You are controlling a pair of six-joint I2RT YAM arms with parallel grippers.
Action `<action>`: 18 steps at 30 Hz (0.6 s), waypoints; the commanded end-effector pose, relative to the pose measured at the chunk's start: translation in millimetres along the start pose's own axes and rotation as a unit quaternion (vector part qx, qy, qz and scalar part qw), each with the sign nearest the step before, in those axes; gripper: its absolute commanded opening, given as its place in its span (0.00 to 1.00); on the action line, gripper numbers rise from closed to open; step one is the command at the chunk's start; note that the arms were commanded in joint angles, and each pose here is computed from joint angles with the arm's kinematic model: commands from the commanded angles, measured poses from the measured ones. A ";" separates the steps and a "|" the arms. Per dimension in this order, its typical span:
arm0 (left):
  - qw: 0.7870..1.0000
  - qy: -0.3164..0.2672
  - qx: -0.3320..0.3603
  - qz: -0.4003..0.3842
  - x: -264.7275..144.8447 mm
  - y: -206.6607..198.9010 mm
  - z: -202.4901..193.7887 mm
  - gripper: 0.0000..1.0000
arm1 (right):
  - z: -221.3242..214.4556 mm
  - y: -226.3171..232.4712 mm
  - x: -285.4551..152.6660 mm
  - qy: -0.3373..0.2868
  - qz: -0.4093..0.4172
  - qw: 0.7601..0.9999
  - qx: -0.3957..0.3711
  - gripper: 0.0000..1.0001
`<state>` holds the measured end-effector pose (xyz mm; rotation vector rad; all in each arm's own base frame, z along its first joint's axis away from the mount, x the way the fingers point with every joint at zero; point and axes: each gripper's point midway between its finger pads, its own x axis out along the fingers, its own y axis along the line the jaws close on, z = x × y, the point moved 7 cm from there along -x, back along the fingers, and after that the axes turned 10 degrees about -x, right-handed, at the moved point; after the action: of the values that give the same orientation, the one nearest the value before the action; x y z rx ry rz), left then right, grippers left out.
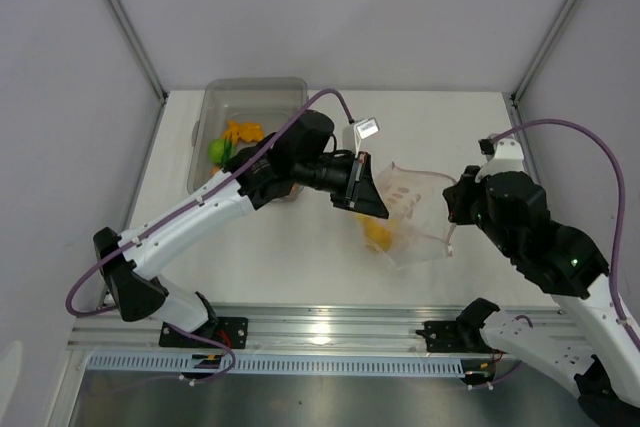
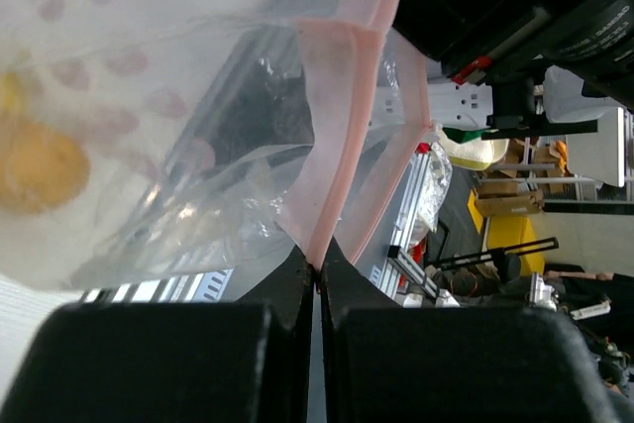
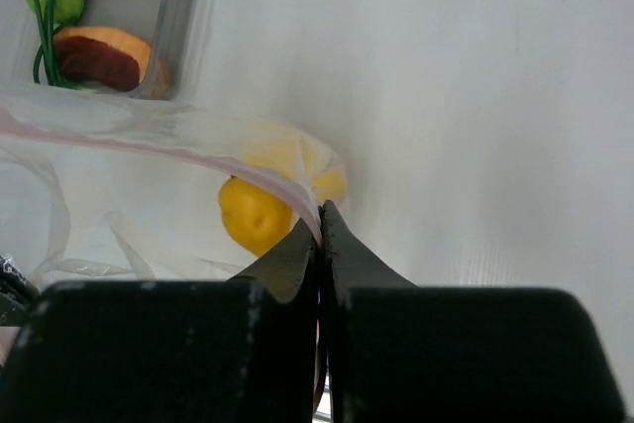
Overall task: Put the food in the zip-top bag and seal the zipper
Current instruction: Adjust the zipper food storage bag at the center of the board.
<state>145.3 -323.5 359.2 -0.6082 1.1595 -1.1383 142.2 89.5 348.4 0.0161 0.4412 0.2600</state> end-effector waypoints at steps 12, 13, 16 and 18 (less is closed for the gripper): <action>0.999 0.029 -0.013 -0.021 -4.2 19.0 -25.7 0.01 | -5.3 -27.2 3.7 0.013 -0.128 0.991 -0.030 0.00; 0.999 0.028 -0.012 -0.020 -5.0 18.9 -25.2 0.01 | -4.5 -24.4 5.1 0.012 -0.118 0.993 -0.028 0.00; 0.999 0.030 -0.015 -0.016 -1.6 22.5 -24.8 0.01 | -5.9 -16.7 8.9 0.013 -0.086 0.996 -0.027 0.00; 0.999 0.030 -0.019 -0.006 3.0 28.6 -24.0 0.01 | -9.2 -14.3 11.5 0.020 -0.078 0.996 -0.029 0.00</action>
<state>136.0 -316.3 314.9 -0.6022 1.2710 -1.1167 149.2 76.8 330.8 -0.0882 0.5026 0.1143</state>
